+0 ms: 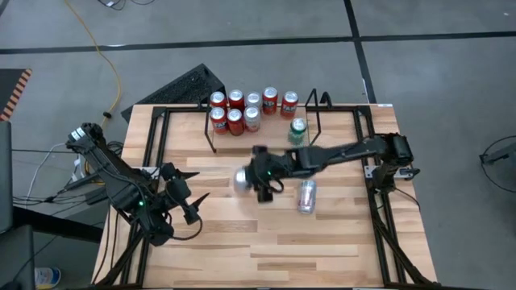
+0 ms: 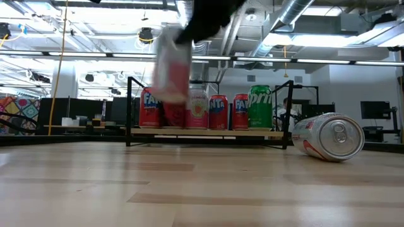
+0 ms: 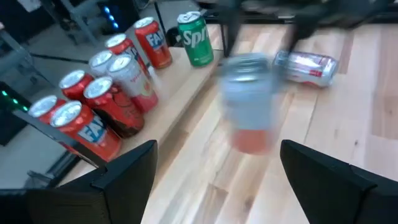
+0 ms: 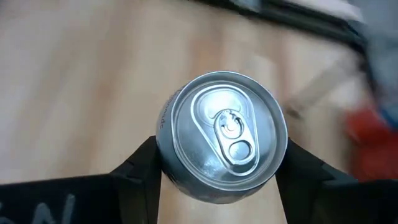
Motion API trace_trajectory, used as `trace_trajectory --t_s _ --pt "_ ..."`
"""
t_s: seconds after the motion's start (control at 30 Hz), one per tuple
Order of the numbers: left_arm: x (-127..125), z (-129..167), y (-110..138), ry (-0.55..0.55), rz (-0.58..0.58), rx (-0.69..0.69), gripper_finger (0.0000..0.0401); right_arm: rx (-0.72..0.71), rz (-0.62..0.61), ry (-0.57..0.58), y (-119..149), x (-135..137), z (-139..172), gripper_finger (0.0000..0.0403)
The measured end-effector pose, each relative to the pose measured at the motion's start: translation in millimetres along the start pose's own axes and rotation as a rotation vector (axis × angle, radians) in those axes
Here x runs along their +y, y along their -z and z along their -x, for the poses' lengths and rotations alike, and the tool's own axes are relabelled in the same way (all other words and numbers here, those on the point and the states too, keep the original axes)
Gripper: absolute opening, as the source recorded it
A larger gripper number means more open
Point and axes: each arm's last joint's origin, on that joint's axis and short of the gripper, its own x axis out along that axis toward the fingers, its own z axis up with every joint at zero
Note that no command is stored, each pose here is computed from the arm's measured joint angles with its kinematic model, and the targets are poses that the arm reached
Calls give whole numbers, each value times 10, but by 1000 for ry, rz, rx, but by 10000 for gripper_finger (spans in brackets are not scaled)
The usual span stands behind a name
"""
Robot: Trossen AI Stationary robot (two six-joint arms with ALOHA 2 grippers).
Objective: Place canned beverage on shelf
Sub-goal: Adjust the orange white soda can on the shelf
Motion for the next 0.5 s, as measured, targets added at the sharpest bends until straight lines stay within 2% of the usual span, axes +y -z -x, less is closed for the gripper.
trace_trajectory --t_s 0.07,0.13,0.27,0.33,0.43,0.5 --pt "0 1 -5 -3 -29 -7 325 -36 53 -90 -59 184 125 219" --pt "11 11 -18 8 -57 -7 325 -76 90 -129 -117 344 265 219" --pt "-48 3 -111 124 -86 2 325 -136 118 -192 -193 609 507 219" --pt "-124 -34 -156 241 -106 -10 325 -162 122 -204 -219 748 584 219" --pt "-234 -121 -213 511 -124 -72 325 -196 135 -185 -248 900 644 219" --pt "-266 -237 -215 642 -119 -133 325 -195 142 -173 -242 990 679 219"
